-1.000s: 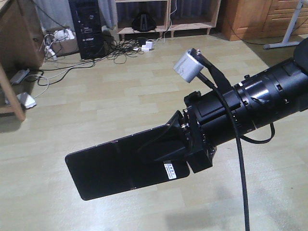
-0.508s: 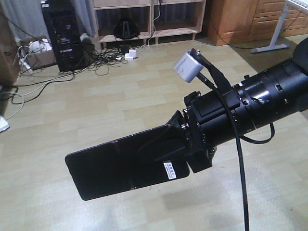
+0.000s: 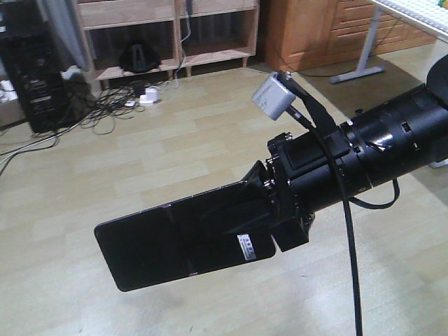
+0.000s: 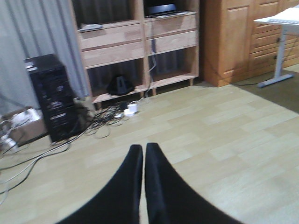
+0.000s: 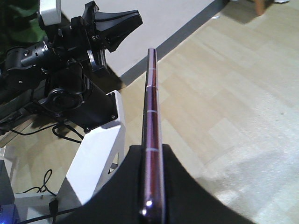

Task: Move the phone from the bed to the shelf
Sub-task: 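Carry the phone in the right gripper while driving to the shelf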

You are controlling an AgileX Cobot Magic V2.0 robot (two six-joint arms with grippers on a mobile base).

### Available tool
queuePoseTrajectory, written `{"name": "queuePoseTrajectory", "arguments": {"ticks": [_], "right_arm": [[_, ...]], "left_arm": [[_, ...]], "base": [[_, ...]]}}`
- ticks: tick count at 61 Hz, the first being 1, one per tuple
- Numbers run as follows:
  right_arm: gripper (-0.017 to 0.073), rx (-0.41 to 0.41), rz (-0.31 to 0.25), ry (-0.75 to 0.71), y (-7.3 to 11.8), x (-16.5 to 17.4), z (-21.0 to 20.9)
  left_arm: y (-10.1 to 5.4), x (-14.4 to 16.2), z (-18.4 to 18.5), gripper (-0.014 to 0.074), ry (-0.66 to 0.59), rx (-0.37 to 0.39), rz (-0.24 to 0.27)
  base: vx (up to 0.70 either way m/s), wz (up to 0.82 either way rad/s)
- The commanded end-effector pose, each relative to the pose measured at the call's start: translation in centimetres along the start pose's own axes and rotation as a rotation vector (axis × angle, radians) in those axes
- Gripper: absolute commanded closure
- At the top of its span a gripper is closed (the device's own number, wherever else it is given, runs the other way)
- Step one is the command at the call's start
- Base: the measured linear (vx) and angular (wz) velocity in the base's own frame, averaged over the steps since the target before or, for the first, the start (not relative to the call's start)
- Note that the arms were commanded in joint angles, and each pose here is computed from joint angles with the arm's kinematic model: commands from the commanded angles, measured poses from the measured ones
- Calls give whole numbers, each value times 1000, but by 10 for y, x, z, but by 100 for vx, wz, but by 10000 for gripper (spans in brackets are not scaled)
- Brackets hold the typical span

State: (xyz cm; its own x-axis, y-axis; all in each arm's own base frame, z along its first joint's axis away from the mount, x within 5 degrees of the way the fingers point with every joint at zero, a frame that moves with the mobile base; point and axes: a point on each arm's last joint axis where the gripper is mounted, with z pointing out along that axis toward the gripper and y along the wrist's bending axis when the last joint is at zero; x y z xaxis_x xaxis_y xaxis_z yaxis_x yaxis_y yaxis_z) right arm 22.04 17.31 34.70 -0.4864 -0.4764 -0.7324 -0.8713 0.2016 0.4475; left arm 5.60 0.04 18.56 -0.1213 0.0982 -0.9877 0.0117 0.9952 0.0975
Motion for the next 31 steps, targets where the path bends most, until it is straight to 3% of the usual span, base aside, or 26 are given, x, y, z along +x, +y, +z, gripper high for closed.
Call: {"name": "queuePoseTrajectory", "arguments": {"ticks": [1, 31], "right_arm": [[560, -85, -34, -56, 22, -10, -11], [560, -85, -34, -56, 22, -10, -11]], "left_arm": [[1, -16, -3, 593, -110, -4, -9], [1, -16, -3, 593, -110, -4, -9]], "base": [[42, -30], [43, -30]]}}
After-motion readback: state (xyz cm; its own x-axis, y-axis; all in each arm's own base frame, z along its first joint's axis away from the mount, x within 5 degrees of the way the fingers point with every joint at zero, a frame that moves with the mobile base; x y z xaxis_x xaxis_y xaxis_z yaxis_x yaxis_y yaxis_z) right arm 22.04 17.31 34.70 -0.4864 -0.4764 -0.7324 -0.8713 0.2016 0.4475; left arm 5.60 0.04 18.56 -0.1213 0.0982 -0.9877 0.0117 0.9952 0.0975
